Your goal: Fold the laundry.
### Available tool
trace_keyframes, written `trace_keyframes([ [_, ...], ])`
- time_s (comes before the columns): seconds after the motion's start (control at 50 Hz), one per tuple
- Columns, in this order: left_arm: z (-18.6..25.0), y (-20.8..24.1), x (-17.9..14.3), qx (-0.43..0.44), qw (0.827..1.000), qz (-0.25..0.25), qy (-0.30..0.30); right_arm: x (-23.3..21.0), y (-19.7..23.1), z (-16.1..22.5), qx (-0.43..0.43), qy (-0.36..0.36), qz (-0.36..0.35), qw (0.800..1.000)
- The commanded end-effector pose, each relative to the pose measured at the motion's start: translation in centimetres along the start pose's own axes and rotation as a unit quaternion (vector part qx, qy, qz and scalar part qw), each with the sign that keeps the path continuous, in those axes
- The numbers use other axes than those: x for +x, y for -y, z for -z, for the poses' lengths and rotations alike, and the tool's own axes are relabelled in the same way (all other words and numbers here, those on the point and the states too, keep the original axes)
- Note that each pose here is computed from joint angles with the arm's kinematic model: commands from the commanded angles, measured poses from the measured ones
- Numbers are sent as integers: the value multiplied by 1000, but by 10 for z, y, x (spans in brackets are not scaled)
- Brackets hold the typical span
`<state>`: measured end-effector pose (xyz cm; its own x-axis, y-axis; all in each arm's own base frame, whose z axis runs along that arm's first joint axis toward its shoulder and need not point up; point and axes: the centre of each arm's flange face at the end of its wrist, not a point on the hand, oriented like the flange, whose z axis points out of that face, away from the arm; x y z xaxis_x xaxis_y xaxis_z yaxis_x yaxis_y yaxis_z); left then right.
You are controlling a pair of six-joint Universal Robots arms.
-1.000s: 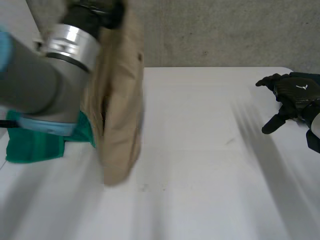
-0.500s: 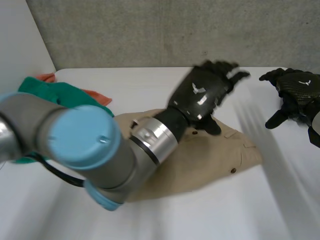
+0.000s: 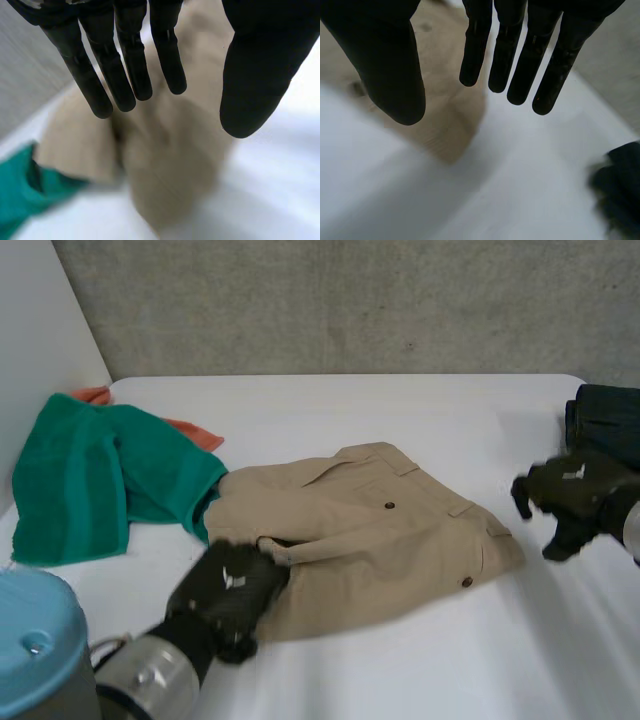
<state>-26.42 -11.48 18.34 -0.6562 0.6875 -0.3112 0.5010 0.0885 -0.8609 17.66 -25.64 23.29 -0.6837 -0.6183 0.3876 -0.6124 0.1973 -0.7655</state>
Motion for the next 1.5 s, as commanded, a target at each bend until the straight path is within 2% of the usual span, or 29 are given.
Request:
trace_keyframes([
  [0.02,-4,-18,5,-48,999,13,-10,-21,-24,-13,-50,79,-14,996],
  [0.2,-38,-31,-4,-64,997,19,39,-48,-27,-52,-8,115,-17,993],
  [0.48,-83,-18,-13,-5,996,18,84,-60,-6,-100,61,76,-15,995],
  [0.72,-121,-31,-22,-10,991,-42,124,-64,-5,-135,83,47,5,995],
  [0.86,-135,-25,-33,34,986,-51,156,-69,-1,-149,113,27,19,993],
  [0.94,-136,-12,-38,68,981,-56,171,-60,12,-144,133,-1,23,991],
  [1.0,-123,20,-49,115,974,-55,188,-52,28,-133,151,-16,25,988],
  [1.1,-92,86,-72,211,950,-40,226,-33,68,-98,207,-50,30,977],
  [1.18,-76,110,-81,244,940,-32,237,-25,81,-78,222,-55,7,973],
  [1.32,-75,95,-70,203,959,-34,195,-35,62,-67,141,1,-63,988],
  [1.42,-79,78,-63,168,971,-2,170,-28,42,-71,94,7,-128,987],
  [1.5,-83,72,-62,158,974,5,165,-30,20,-72,59,11,-157,986],
])
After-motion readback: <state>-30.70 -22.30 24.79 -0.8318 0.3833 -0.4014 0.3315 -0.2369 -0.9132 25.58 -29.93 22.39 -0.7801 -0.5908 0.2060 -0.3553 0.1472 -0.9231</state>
